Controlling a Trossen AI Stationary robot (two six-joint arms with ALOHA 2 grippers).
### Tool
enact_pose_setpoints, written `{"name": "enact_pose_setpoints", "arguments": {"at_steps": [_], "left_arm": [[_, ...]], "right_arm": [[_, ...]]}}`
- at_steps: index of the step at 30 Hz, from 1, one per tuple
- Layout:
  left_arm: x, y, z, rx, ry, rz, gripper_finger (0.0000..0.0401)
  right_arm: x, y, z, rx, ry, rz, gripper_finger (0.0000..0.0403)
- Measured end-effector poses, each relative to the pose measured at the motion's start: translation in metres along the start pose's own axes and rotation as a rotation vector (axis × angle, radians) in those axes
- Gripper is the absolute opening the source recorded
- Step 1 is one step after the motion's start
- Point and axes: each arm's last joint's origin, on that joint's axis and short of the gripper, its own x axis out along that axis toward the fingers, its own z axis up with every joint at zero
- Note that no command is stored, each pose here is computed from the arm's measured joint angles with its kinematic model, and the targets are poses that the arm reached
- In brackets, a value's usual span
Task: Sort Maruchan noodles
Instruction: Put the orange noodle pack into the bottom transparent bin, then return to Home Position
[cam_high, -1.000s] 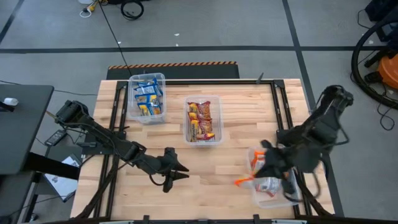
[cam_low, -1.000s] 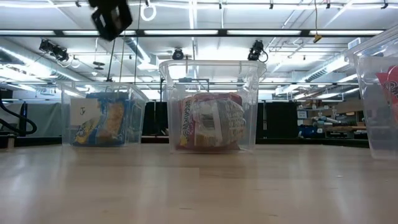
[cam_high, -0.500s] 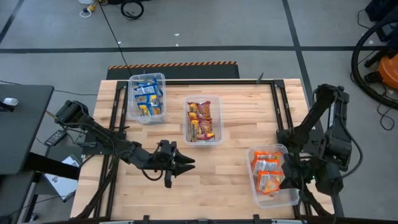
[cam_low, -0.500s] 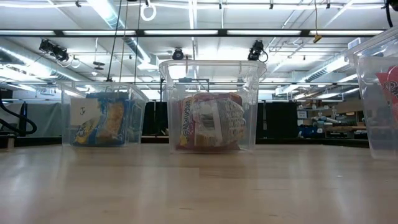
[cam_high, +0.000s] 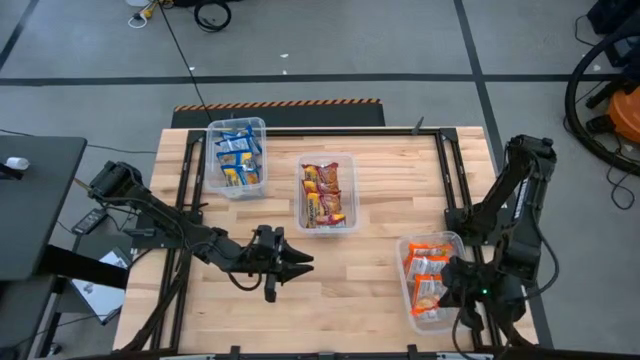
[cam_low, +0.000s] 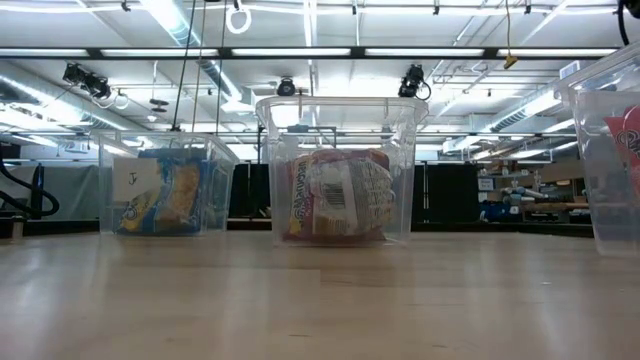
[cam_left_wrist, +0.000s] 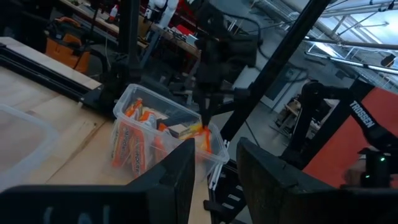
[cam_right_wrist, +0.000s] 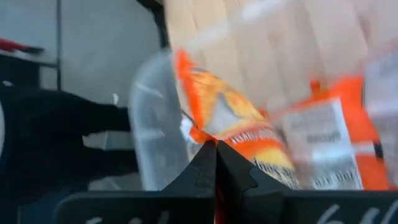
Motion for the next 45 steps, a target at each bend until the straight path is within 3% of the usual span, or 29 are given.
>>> {"name": "enact_pose_setpoints", "arguments": {"at_steps": [9,17,23,29,35,41,45], "left_arm": [[0.000,0.000,0.000,0.017,0.004,0.002,0.0123],[0.000,0.003,0.001,0.066,-0.050,0.097,0.0123],[-0.001,0.005,0.003,0.072,-0.101,0.186,0.0123],[-0.002,0.010,0.020,0.039,-0.178,0.224,0.0123],[0.004,0.024,0.038,0.064,-0.207,0.224,0.0123],[0.009,0.039,0.045,0.083,-0.212,0.281,0.0123],[0.011,0.044,0.047,0.090,-0.220,0.299,0.0123]], "right_arm": [[0.015,-0.026,-0.017,0.018,0.207,-0.123,0.0071],[0.017,-0.038,-0.005,-0.040,0.111,-0.245,0.0124],[0.007,-0.034,0.016,-0.164,0.201,-0.166,0.0142],[-0.031,-0.024,0.055,-0.287,0.040,-0.039,0.0145],[-0.048,-0.034,0.090,-0.359,-0.186,-0.035,0.0137],[-0.048,-0.053,0.131,-0.429,-0.370,-0.184,0.0111],[-0.036,-0.067,0.158,-0.450,-0.410,-0.323,0.0092]]}}
